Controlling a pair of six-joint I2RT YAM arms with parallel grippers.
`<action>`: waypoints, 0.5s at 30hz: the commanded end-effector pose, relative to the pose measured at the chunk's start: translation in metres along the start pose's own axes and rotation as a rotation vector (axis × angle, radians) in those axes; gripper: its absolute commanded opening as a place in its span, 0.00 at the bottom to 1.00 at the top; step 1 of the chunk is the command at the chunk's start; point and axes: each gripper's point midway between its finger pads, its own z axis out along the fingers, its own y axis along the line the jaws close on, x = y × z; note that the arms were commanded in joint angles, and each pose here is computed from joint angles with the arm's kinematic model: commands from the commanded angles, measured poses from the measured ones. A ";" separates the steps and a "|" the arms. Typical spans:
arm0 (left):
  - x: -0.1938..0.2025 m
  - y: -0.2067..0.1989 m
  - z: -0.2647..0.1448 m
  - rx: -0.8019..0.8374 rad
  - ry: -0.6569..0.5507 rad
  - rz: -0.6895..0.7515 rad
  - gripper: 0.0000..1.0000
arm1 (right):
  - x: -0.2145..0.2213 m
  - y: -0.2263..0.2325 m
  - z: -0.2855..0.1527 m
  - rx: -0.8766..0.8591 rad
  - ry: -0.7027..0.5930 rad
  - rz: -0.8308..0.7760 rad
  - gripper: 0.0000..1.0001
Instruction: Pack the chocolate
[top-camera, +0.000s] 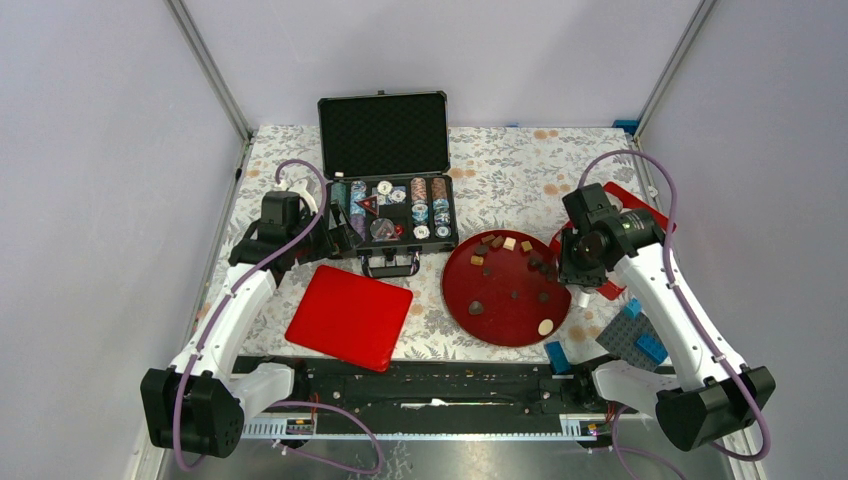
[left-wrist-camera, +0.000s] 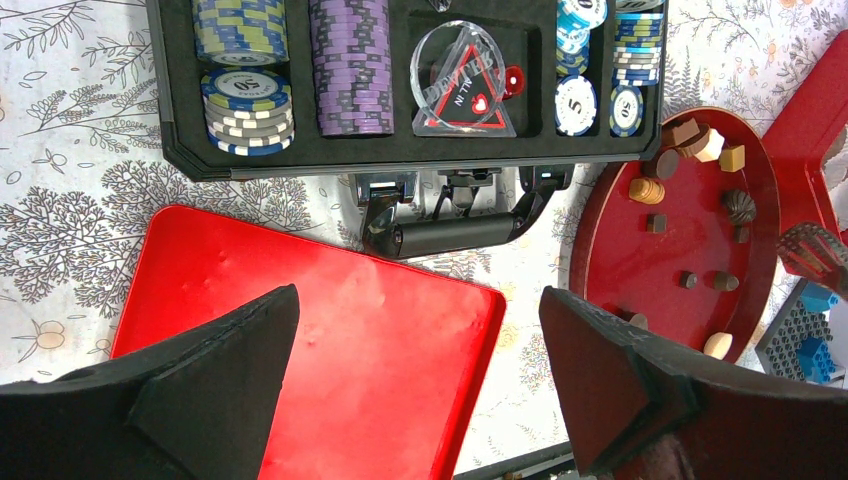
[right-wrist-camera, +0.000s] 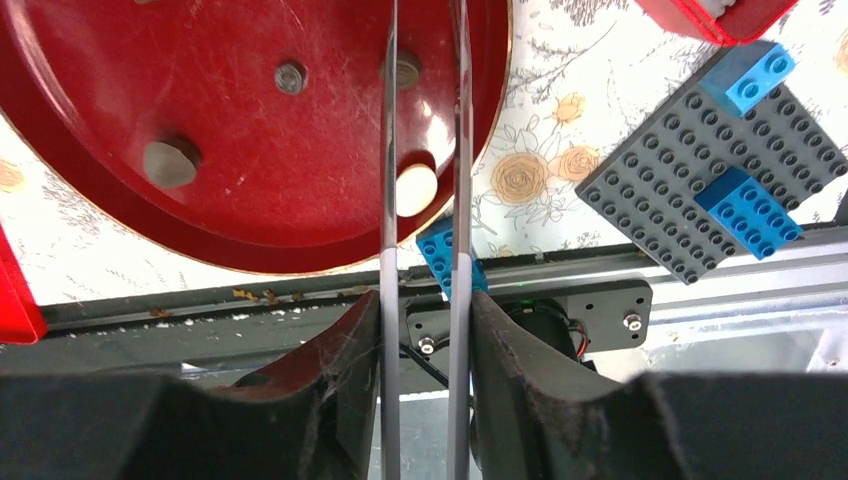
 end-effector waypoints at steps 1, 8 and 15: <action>-0.023 -0.014 -0.008 0.037 -0.074 0.031 0.99 | 0.021 -0.001 0.007 0.000 0.082 -0.024 0.42; -0.025 -0.014 -0.006 0.032 -0.071 0.031 0.99 | 0.031 0.009 0.009 -0.059 0.142 -0.036 0.45; -0.024 -0.013 -0.006 0.030 -0.071 0.031 0.99 | 0.036 0.015 0.010 -0.090 0.172 -0.043 0.46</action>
